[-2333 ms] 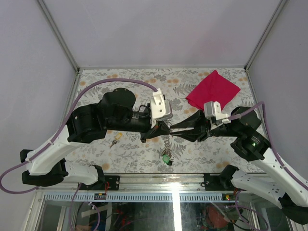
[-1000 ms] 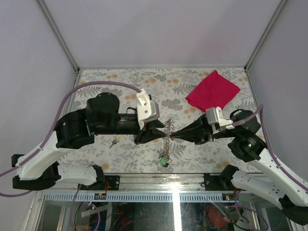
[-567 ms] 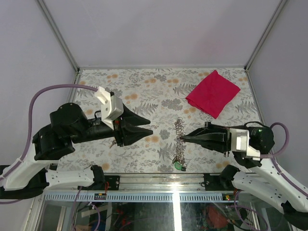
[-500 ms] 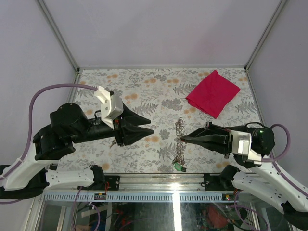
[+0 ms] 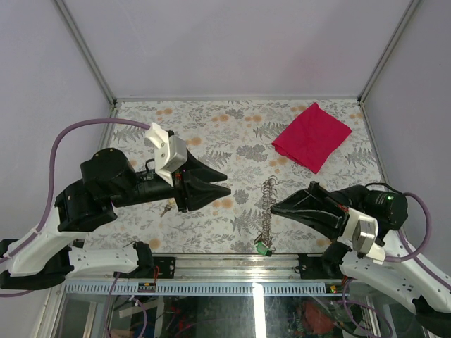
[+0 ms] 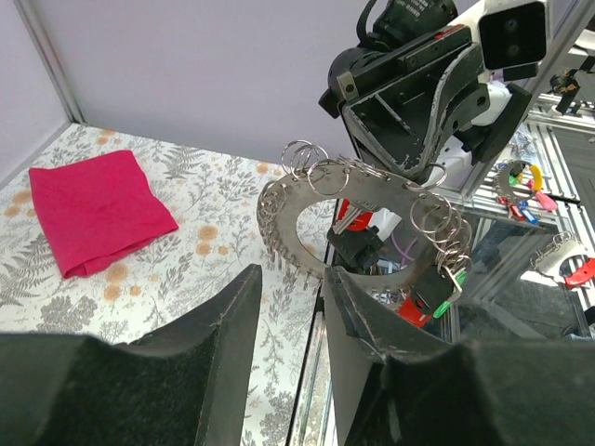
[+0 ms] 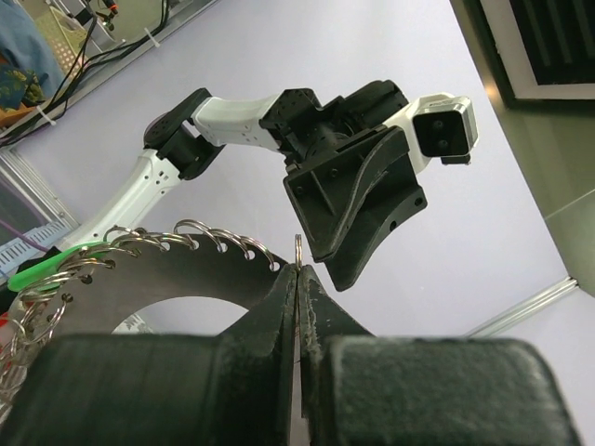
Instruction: Put the keys on the keyring
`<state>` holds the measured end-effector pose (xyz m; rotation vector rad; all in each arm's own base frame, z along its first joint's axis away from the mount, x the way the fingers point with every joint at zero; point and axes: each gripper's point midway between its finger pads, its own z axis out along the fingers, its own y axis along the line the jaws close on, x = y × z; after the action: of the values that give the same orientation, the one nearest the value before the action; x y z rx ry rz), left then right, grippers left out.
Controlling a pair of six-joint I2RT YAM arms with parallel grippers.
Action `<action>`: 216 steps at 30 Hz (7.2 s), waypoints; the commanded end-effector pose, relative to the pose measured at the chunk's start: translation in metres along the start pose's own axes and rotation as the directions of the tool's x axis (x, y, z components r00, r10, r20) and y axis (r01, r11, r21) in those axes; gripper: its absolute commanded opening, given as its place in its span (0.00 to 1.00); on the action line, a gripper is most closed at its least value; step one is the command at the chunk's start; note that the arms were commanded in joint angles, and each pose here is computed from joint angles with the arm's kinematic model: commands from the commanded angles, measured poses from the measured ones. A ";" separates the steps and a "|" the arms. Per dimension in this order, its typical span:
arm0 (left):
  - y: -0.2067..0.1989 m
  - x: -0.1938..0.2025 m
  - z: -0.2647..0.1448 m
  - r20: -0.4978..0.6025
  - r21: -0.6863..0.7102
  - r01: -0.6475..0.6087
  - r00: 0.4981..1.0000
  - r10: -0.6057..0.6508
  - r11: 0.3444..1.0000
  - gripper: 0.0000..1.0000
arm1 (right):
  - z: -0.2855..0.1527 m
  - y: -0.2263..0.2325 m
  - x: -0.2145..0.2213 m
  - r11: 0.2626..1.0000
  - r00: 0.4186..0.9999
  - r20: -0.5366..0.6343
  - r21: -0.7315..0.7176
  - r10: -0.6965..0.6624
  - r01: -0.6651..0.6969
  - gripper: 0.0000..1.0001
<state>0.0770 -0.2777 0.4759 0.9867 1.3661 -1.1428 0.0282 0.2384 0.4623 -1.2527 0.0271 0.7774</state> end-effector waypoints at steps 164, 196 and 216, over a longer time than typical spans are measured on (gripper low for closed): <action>0.020 0.087 0.038 -0.577 -0.008 -0.212 0.799 0.169 0.977 0.00 | -0.001 0.051 0.106 0.590 0.533 -0.262 0.246 0.804 -0.769 0.00; -0.023 -0.035 -0.002 0.161 0.043 -0.161 0.975 0.152 0.986 0.25 | 0.021 -0.019 -0.001 0.941 0.942 0.140 0.107 0.307 -0.322 0.02; -0.046 -0.033 -0.001 0.251 0.169 -0.257 0.945 0.211 0.951 0.32 | 0.045 -0.038 0.003 0.902 0.894 0.224 0.105 0.389 -0.419 0.03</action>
<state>0.0415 -0.2851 0.4996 1.1009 1.0245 -1.1662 0.0438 0.2939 0.4615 -1.1352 0.3309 1.2854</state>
